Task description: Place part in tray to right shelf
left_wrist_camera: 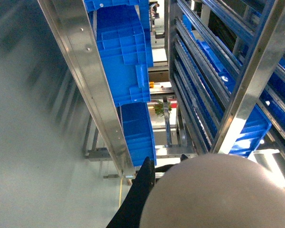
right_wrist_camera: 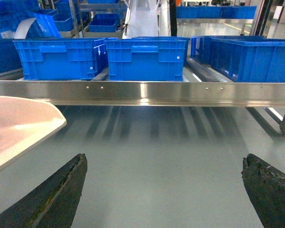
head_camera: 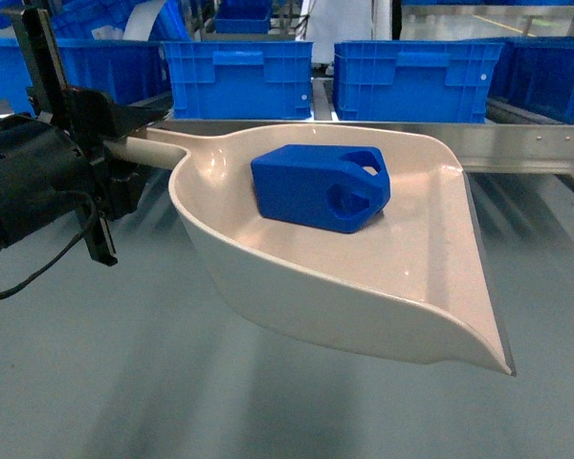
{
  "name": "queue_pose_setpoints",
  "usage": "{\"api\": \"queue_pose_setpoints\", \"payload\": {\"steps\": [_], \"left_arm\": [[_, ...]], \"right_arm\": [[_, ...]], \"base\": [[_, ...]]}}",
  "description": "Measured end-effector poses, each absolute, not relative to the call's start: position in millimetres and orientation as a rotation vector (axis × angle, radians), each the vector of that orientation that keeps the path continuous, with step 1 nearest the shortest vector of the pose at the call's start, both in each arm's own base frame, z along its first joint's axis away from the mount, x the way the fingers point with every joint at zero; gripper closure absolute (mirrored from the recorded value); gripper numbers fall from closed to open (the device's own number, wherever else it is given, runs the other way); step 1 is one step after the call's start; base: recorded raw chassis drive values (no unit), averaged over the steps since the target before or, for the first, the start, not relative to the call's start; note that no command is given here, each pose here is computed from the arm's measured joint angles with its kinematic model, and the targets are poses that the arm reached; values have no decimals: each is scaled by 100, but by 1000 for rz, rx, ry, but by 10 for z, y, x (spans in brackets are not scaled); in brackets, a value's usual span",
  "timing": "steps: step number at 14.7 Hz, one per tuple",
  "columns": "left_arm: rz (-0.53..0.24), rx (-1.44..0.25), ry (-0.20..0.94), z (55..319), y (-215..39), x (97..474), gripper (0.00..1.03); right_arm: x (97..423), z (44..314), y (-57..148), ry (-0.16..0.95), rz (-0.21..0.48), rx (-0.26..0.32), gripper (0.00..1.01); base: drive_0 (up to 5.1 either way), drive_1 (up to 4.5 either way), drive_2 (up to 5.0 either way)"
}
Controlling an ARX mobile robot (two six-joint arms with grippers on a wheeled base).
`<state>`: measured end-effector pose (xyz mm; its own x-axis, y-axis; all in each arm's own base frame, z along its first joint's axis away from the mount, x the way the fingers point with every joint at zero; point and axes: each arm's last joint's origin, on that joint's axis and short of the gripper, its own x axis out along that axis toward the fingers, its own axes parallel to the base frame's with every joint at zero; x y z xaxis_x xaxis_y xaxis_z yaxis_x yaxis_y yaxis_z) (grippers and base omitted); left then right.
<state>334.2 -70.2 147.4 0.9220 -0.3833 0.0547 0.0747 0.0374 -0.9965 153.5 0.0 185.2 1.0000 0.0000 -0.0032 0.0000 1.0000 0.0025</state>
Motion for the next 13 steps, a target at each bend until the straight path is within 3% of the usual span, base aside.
{"api": "queue_pose_setpoints", "payload": {"steps": [13], "left_arm": [[-350,-1496,254,1469,-690,3345,90]], "right_arm": [[1535,1852,0,3,0,2,3]], "base": [[1,406,-403]]}}
